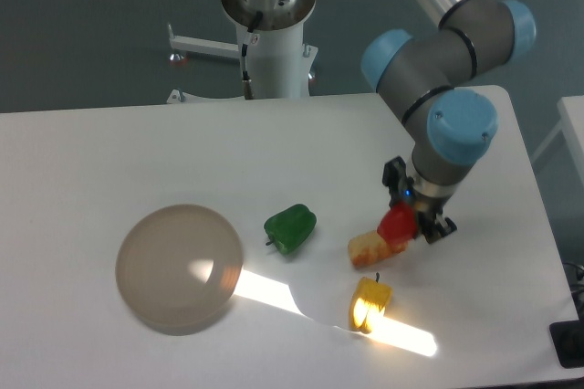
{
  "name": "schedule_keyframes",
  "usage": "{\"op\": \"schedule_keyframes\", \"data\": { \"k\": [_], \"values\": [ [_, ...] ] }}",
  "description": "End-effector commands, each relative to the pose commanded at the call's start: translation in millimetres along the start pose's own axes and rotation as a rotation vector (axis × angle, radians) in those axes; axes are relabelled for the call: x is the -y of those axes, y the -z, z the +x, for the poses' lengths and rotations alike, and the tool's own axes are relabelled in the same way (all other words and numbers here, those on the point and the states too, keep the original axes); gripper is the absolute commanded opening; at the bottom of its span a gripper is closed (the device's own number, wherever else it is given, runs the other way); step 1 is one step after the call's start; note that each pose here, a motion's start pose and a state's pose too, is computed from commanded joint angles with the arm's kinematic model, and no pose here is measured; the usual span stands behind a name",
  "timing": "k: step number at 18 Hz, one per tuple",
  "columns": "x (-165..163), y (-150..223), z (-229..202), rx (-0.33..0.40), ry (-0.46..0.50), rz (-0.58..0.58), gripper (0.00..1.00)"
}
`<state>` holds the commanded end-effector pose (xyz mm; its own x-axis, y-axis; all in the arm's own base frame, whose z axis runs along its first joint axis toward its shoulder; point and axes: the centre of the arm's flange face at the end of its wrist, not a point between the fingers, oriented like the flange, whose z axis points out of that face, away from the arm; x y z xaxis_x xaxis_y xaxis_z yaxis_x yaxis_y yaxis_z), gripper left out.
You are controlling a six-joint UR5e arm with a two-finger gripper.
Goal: Place the red pepper on the table
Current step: 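Lift the held red pepper and carry it toward the green pepper, then lower the red pepper onto the table beside the bread toy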
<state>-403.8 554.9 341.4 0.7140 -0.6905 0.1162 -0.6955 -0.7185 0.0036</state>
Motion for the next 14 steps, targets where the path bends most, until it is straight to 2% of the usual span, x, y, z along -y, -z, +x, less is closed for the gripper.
{"op": "schedule_keyframes", "data": {
  "k": [4,8,12,14],
  "values": [
    [-5,-30,32,-0.071,0.016,0.006,0.39],
    [-4,-48,43,-0.106,0.033,0.012,0.39],
    [-5,-50,40,-0.044,0.014,0.018,0.39],
    [-7,-42,40,0.022,-0.017,0.018,0.39]
  ]
}}
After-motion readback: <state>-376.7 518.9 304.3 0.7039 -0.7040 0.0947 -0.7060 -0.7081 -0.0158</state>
